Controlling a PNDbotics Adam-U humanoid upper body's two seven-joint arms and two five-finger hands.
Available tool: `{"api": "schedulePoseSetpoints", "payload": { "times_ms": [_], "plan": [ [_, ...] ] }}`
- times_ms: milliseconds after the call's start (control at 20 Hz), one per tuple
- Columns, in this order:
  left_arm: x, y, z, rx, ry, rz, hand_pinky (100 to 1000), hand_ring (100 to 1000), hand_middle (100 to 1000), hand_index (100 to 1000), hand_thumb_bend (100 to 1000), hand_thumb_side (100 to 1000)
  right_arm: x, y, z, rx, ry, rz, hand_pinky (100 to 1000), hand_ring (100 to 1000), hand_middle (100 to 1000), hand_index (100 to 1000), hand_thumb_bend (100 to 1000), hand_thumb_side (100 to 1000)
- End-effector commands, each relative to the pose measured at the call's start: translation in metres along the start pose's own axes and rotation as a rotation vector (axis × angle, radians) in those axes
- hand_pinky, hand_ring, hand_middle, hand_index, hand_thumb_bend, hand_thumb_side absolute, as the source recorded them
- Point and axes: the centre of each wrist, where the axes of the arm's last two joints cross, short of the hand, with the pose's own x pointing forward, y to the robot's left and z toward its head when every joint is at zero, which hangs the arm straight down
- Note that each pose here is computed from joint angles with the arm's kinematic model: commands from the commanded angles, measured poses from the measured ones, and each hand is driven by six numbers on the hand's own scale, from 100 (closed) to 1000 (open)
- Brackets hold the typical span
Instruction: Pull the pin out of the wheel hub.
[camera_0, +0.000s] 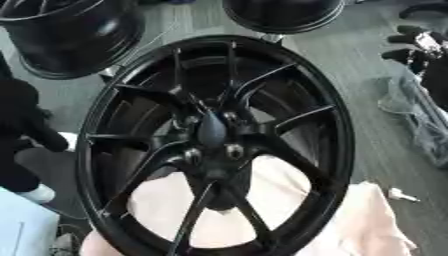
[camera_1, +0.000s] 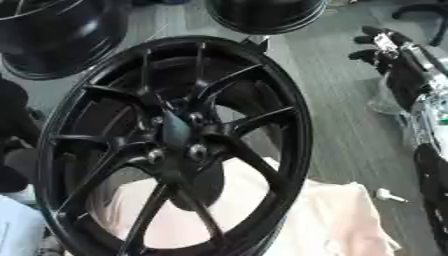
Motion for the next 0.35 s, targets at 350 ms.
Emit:
{"api": "schedulePoseSetpoints", "payload": {
  "times_ms": [350],
  "plan": [
    [0.034, 0.024, 0.017, 0.338, -0.218, 0.155, 868, 845, 845, 934, 100, 657, 0.011, -0.007, -0.002, -0.007, -0.027, 0.020, 962, 719, 769, 848, 100, 611]
  ]
}}
